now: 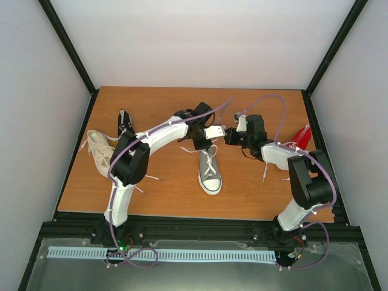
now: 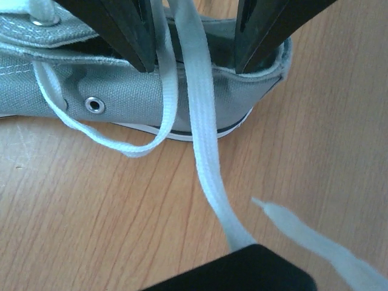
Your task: Tie the shoes
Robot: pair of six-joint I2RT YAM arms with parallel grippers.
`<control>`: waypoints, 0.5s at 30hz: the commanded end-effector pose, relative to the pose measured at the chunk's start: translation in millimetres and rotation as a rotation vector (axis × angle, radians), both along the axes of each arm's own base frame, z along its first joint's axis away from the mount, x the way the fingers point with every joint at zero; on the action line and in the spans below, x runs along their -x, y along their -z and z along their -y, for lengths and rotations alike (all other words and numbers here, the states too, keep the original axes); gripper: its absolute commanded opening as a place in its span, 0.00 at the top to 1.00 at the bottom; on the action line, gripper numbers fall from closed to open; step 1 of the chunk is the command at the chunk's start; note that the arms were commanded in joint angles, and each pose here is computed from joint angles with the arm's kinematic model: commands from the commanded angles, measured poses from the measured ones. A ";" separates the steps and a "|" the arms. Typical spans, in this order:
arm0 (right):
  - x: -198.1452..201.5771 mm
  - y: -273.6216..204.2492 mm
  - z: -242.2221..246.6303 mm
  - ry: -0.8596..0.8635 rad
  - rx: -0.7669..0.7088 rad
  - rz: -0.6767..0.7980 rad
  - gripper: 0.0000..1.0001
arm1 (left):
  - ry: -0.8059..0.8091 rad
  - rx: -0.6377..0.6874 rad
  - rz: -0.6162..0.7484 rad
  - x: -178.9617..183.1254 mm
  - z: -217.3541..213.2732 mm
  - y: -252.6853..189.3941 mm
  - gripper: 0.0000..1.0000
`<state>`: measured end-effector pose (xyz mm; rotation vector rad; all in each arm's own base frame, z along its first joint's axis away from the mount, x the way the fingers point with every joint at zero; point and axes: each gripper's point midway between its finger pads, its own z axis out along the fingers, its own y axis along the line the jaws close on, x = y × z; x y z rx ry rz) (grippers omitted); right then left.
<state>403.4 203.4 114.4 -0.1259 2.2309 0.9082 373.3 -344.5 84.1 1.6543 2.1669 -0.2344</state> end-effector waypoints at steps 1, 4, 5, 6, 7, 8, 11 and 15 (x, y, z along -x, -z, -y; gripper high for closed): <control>-0.7 -16.2 -1.8 -0.013 -0.021 0.041 0.97 | 0.049 -0.039 0.051 -5.7 0.1 5.9 0.61; 0.6 -13.2 -2.0 -0.019 -0.020 0.029 0.97 | 0.080 -0.013 0.024 3.6 3.3 6.2 0.61; 0.8 -12.1 -1.8 -0.018 -0.019 0.025 0.97 | 0.082 -0.007 0.019 4.9 4.1 6.3 0.63; 1.3 -10.5 -1.6 -0.018 -0.019 0.021 0.97 | 0.084 -0.005 0.014 6.2 3.8 6.7 0.67; 1.5 -9.7 -1.0 -0.017 -0.019 0.018 0.97 | 0.086 -0.005 0.012 7.1 4.0 7.2 0.72; 2.4 -8.2 -1.2 -0.019 -0.020 0.015 0.97 | 0.088 -0.009 0.013 7.2 3.4 7.4 0.76; 4.0 -7.0 -0.8 -0.025 -0.027 0.007 0.97 | 0.088 -0.025 0.020 6.4 0.6 9.7 0.95; 5.7 -6.2 -1.6 -0.040 -0.030 0.002 0.97 | 0.079 0.014 0.030 9.2 2.6 -7.4 0.99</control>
